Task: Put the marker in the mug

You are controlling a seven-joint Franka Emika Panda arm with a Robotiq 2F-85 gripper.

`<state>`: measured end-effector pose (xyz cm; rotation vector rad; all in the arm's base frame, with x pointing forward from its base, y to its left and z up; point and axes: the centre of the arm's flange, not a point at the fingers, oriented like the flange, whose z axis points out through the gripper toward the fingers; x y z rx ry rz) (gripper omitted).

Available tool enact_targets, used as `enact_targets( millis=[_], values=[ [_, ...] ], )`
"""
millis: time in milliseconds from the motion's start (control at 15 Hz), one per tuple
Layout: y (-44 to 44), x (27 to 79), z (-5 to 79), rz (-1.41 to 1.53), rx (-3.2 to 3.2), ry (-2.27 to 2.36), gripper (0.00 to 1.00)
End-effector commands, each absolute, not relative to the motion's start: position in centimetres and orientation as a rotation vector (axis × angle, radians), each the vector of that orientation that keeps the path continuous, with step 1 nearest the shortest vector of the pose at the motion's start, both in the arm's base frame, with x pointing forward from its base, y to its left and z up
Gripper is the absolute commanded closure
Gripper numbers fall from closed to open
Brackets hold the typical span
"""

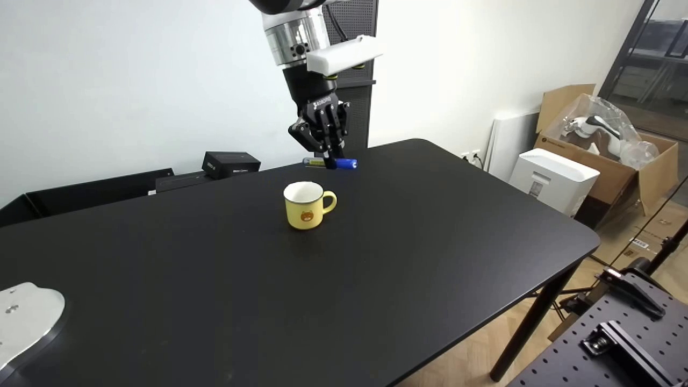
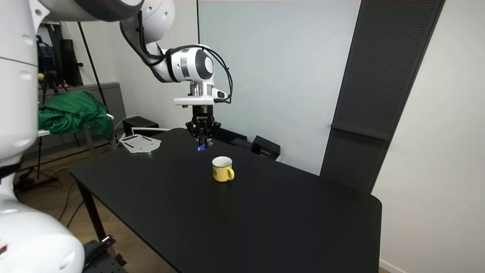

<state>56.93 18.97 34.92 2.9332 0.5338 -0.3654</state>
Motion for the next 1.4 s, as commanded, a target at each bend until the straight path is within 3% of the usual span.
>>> enact_targets(
  millis=[0,67,1333],
  values=[
    [19.3,56.8,34.9,-0.365,2.932,0.543,0.79],
    [19.6,56.7,34.9,-0.364,2.931,0.549,0.95],
    [18.0,65.6,28.0,-0.77,2.861,0.318,0.95]
  ],
)
